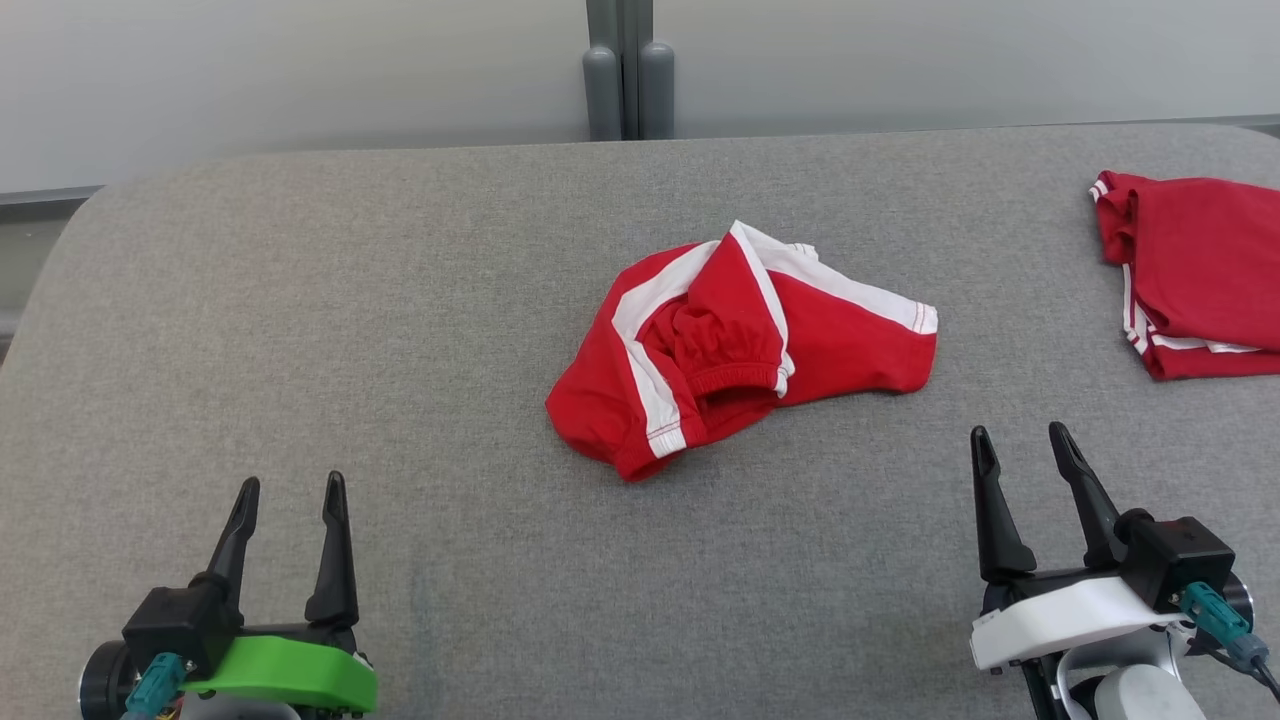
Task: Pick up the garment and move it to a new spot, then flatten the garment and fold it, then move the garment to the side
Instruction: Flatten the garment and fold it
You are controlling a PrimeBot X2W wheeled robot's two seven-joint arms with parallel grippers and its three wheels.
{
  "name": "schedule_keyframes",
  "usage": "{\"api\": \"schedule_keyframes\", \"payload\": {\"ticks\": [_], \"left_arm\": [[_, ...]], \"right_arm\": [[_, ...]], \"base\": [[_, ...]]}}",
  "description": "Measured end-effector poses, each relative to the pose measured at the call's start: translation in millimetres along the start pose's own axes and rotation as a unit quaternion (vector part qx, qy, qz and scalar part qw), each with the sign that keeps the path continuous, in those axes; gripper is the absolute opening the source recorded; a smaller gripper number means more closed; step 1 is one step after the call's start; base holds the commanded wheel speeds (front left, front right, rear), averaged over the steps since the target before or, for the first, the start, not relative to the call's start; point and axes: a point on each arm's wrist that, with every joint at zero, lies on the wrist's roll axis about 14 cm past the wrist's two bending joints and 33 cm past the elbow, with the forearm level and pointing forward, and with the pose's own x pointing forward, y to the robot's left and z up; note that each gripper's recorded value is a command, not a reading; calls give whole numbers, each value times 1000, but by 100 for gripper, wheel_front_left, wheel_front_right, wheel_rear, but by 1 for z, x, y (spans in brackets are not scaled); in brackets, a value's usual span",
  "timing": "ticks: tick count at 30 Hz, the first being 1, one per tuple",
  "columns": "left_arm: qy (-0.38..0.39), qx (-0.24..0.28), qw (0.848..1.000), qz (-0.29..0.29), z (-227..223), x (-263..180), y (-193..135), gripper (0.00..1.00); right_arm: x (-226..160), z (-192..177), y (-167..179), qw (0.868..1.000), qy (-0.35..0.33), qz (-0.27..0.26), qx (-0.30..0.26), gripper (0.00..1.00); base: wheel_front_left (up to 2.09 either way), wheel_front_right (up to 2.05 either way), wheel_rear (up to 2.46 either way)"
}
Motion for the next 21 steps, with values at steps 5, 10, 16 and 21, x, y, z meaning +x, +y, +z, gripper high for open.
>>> {"api": "schedule_keyframes", "payload": {"ticks": [5,10,16,21], "left_arm": [[1,0,1000,-3,-1,0,-2,100],[3,0,1000,-7,-2,1,-4,100],[8,-1,999,-33,-6,4,-21,100],[12,0,995,-101,-9,14,-65,100]], "right_arm": [[0,0,0,1000,1,0,0,100],[0,-2,-1,1000,3,-1,0,100],[0,-3,-2,1000,5,-4,0,100],[1,-5,-5,1000,7,-8,0,100]], "base": [[0,0,0],[0,0,0],[0,0,0],[0,0,0]]}}
